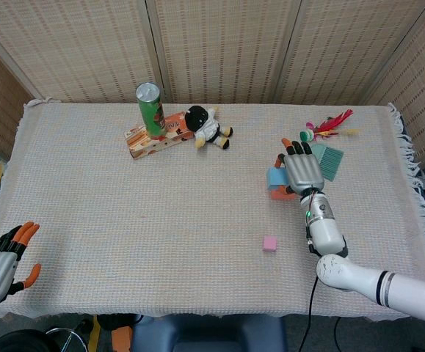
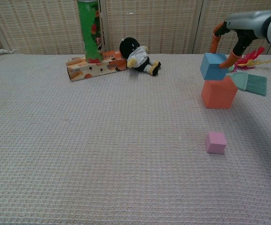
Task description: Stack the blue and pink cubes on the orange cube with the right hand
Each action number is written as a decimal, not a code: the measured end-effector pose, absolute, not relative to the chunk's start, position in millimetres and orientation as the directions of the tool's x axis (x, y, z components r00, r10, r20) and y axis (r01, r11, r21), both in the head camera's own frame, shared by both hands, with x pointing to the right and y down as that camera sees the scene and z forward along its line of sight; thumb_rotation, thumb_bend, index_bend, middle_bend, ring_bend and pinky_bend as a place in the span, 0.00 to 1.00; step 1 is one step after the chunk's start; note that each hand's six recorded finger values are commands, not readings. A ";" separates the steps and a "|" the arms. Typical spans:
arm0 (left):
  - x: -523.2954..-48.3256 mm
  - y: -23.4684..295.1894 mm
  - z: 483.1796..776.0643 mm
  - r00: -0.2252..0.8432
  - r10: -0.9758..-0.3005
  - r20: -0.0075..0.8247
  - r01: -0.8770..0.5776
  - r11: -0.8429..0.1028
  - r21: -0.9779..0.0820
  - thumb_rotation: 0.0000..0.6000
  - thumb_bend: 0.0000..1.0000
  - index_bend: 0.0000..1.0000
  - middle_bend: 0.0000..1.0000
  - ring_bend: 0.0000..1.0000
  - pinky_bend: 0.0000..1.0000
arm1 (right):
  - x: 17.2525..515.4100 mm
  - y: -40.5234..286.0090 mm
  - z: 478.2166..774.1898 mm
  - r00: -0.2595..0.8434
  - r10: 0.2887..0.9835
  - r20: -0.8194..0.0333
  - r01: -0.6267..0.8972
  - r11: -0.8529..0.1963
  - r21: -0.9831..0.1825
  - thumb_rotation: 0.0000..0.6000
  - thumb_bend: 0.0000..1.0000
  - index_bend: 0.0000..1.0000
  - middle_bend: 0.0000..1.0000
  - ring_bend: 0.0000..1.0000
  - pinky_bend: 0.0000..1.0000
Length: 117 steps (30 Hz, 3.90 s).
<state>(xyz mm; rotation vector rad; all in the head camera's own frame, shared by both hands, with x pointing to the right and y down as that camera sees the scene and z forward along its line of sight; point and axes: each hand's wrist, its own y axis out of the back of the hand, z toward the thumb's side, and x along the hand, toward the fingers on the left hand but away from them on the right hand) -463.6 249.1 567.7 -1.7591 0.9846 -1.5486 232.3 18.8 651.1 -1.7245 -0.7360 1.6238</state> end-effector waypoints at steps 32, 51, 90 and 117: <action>-464.7 248.1 575.6 0.033 -0.824 0.566 -0.130 -0.565 -0.815 1.00 0.44 0.01 0.00 0.00 0.11 | 268.5 11.2 677.9 0.052 0.752 -0.657 -0.108 -0.650 -0.752 1.00 0.16 0.54 0.00 0.00 0.00; -464.2 249.0 578.0 0.034 -0.816 0.576 -0.127 -0.576 -0.808 1.00 0.44 0.01 0.00 0.00 0.12 | 266.6 13.6 680.3 0.056 0.758 -0.650 -0.120 -0.641 -0.758 1.00 0.16 0.53 0.00 0.00 0.00; -461.5 250.5 575.1 0.046 -0.817 0.574 -0.128 -0.575 -0.808 1.00 0.44 0.02 0.00 0.00 0.14 | 266.9 20.7 657.8 0.031 0.788 -0.615 -0.137 -0.606 -0.783 1.00 0.16 0.14 0.00 0.00 0.00; -455.8 253.5 565.7 0.100 -0.814 0.571 -0.173 -0.580 -0.796 1.00 0.44 0.02 0.00 0.00 0.17 | 268.2 206.7 625.9 0.127 0.732 -0.670 -0.040 -0.671 -0.741 1.00 0.16 0.29 0.00 0.00 0.00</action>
